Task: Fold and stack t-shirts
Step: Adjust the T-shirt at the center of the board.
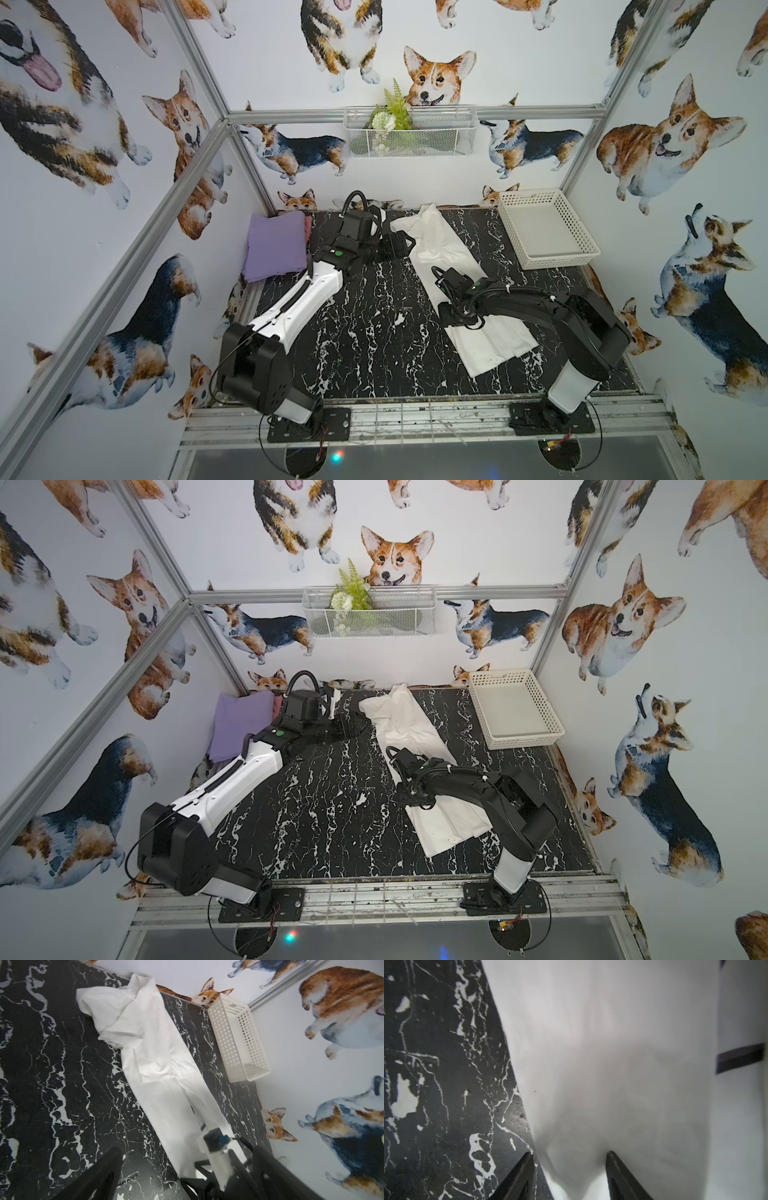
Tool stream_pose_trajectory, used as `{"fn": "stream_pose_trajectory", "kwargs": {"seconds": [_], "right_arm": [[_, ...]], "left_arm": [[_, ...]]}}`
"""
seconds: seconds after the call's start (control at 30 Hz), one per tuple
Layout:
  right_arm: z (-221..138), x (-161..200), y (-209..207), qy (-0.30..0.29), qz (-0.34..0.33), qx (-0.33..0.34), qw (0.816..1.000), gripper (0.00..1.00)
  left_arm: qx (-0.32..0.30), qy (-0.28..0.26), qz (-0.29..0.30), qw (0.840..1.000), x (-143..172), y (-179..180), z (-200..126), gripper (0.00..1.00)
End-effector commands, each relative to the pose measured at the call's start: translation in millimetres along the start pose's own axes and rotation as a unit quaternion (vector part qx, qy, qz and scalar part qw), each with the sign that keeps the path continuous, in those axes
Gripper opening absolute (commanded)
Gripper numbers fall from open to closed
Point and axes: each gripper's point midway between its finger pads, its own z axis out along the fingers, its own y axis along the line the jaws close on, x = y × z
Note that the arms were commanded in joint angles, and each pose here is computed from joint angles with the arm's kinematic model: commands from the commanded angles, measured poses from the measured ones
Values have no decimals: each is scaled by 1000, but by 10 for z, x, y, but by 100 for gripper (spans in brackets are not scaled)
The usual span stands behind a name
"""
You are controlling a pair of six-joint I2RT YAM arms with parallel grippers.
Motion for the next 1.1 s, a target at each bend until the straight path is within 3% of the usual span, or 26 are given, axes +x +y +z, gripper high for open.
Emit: {"fn": "stream_pose_trajectory", "kwargs": {"seconds": [0.0,0.33,0.63,0.83,0.97,1.07], "right_arm": [[58,21,206,4,9,-48,999,59],[167,294,1164,34,-20,-155,987,59],[136,590,1910,54,-65,-178,980,59],[61,566,1843,24,-78,-154,985,59],[-152,407,1636,-11,-87,-116,989,60],[-412,348,1588,-38,-98,-127,986,61]], "left_arm": [[-23,-1,8,1000,150,72,-184,100],[-65,-18,25,997,446,179,-798,100],[-104,-19,27,994,597,322,-1061,100],[-99,-15,7,995,653,339,-1048,100],[-97,-3,-16,995,806,419,-996,100],[-99,12,-49,994,1012,536,-961,99]]}}
